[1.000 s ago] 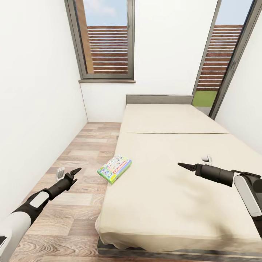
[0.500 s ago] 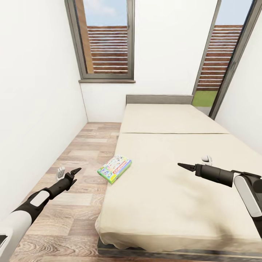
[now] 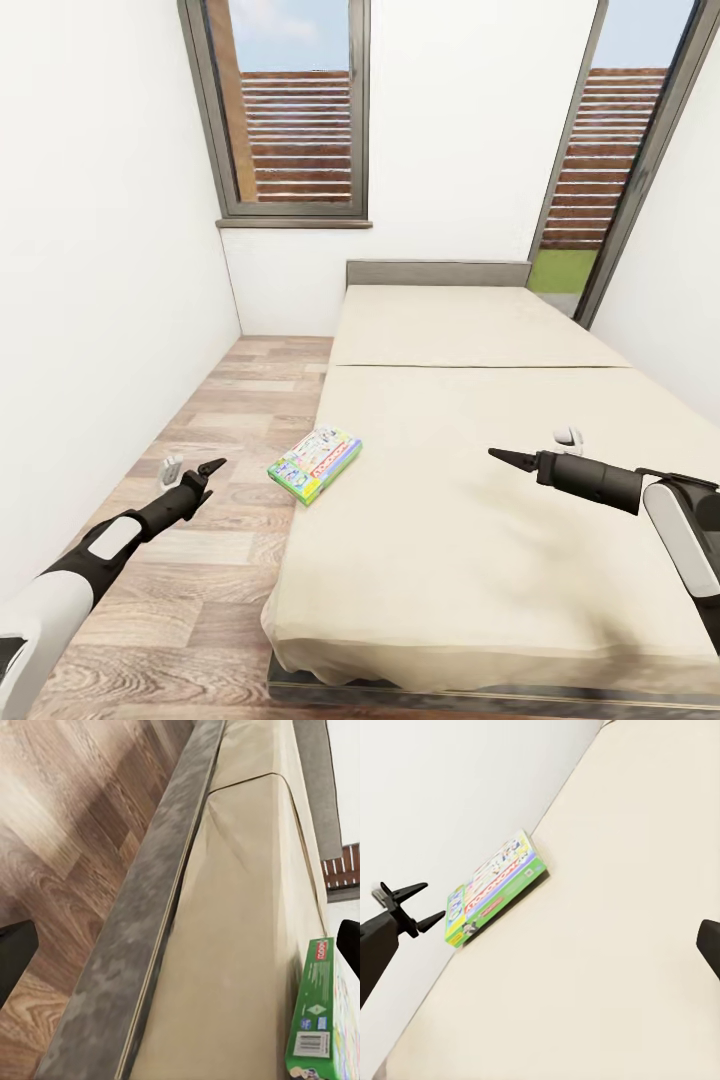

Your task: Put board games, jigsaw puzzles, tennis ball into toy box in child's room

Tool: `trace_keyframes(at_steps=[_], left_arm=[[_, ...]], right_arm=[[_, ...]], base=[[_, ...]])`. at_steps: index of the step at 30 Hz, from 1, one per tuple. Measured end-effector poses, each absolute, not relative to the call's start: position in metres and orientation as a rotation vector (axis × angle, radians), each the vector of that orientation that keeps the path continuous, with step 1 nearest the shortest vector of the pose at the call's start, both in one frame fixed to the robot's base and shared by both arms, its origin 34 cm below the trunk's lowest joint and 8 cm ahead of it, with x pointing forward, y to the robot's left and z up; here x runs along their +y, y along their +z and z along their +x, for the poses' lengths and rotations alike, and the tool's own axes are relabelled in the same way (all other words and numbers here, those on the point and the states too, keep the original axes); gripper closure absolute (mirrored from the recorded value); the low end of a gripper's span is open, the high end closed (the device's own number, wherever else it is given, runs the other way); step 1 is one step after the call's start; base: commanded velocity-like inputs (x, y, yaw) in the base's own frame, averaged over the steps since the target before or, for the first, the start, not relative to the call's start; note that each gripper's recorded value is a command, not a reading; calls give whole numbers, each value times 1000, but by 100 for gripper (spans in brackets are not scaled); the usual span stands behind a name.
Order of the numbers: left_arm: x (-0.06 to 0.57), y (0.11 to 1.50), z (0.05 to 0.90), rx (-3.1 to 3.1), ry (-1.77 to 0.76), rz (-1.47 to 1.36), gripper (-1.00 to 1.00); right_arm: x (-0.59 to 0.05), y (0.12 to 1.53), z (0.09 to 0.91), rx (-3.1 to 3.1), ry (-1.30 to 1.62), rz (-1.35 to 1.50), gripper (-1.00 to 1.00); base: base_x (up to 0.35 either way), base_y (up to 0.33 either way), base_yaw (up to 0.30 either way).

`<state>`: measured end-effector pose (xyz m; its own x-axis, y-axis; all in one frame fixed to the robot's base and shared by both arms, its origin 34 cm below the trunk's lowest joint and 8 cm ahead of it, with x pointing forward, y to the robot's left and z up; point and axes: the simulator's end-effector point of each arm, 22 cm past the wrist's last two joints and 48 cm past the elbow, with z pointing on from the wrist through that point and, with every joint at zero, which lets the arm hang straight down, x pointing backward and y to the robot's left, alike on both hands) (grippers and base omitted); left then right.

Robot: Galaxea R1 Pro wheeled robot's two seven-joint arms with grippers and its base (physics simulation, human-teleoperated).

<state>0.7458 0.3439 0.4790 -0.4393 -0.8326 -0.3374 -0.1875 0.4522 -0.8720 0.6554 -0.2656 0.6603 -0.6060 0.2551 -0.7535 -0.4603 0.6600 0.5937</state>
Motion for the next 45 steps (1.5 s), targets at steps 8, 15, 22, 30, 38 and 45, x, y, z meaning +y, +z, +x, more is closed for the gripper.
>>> trace_keyframes(at_steps=[8,15,22,30,38,45], left_arm=[[337,483,752,1892,-1004,-858,-100],[335,483,754,1899,-999,-863,-100],[334,481,755,1907,-991,-869,-100],[333,481,755,1909,-988,-871,-100],[333,481,755,1908,-989,-872,-100],[330,481,756,1908,-994,-872,-100]], right_arm=[[-265,662,655,1981,1011,-164,-100],[-265,661,654,1987,1015,-163,-100],[-264,660,653,1998,1020,-159,-100],[-264,660,652,2001,1021,-158,-100],[-264,660,652,2003,1022,-157,-100],[-264,660,652,2003,1022,-156,-100]], base=[[0,0,-37],[0,0,-166],[0,0,-221],[0,0,-206],[0,0,-79],[0,0,-28]])
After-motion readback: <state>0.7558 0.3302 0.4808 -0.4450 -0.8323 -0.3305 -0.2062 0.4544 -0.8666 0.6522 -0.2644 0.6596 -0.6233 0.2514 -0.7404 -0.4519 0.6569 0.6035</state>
